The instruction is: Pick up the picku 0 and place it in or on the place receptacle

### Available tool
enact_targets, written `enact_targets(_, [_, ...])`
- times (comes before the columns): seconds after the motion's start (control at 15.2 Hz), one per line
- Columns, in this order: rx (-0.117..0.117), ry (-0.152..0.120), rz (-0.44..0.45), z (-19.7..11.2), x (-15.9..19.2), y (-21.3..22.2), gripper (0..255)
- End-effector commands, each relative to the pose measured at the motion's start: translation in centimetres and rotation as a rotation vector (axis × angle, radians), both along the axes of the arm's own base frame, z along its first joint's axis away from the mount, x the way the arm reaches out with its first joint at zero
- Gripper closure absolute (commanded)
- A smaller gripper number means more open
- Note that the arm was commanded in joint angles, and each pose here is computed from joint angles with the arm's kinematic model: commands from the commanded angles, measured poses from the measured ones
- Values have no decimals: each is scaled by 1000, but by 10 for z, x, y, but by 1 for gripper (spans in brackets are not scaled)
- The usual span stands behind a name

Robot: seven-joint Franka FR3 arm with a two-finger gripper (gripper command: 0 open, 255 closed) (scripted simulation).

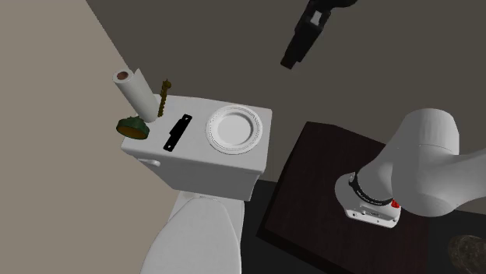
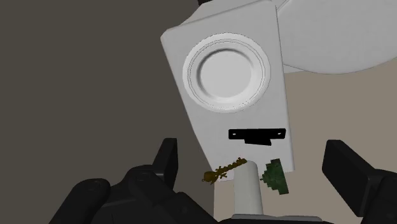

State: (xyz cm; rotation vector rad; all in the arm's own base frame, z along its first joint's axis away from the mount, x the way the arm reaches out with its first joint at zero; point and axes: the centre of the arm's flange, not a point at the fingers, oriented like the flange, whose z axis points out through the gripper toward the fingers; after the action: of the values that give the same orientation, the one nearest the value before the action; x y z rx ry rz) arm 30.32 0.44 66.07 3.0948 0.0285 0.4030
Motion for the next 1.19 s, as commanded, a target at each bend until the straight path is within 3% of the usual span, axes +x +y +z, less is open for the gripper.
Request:
enact_targets(0.0, [0,0,0,0,0,0,0])
enact_targets(1.12, [57,-72,93,-173,133,17,0])
